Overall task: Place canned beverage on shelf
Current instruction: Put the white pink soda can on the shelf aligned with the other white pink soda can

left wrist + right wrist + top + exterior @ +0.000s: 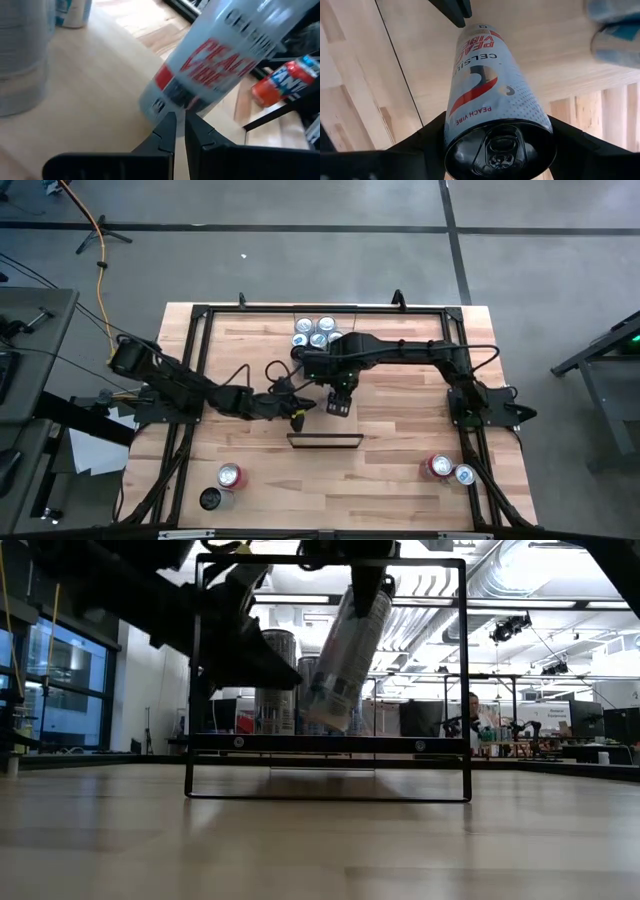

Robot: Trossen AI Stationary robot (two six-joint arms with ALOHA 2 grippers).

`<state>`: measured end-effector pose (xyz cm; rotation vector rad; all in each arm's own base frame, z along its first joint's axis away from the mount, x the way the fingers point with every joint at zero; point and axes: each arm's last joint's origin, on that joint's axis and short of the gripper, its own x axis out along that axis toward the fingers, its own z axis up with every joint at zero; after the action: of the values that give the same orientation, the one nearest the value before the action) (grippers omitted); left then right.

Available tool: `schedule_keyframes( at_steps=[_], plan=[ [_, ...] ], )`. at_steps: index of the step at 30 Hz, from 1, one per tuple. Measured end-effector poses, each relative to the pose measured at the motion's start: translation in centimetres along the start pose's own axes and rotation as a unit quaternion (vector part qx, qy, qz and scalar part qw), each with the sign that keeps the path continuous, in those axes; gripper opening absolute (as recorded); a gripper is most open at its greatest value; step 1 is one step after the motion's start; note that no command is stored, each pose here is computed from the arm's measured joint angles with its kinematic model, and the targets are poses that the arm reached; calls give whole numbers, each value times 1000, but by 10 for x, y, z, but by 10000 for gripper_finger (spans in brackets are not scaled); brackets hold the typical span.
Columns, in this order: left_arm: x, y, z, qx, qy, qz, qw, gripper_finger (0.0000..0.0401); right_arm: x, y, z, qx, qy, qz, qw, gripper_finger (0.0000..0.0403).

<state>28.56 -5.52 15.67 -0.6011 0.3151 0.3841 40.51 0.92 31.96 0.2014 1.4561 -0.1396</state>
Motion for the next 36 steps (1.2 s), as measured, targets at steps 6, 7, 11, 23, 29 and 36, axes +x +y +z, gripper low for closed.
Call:
schedule_keyframes(
  at_steps=[6,7,11,23,29,36],
  plan=[
    [9,4,-10,-16,5,5,1000,0,3,0,0,5,5,2,1000,244],
    [11,4,-11,-18,7,4,1000,0,3,0,0,5,6,1,1000,244],
    [17,6,-16,-30,6,0,1000,0,4,0,0,6,7,3,1000,244],
    [25,9,-24,-41,11,-7,999,0,9,1,3,6,3,12,1000,259],
    [25,9,-25,-29,17,-7,999,0,9,2,5,6,-3,23,1000,261],
    [25,10,-26,-26,22,-2,999,0,9,2,5,18,-3,27,999,262]
  ],
)
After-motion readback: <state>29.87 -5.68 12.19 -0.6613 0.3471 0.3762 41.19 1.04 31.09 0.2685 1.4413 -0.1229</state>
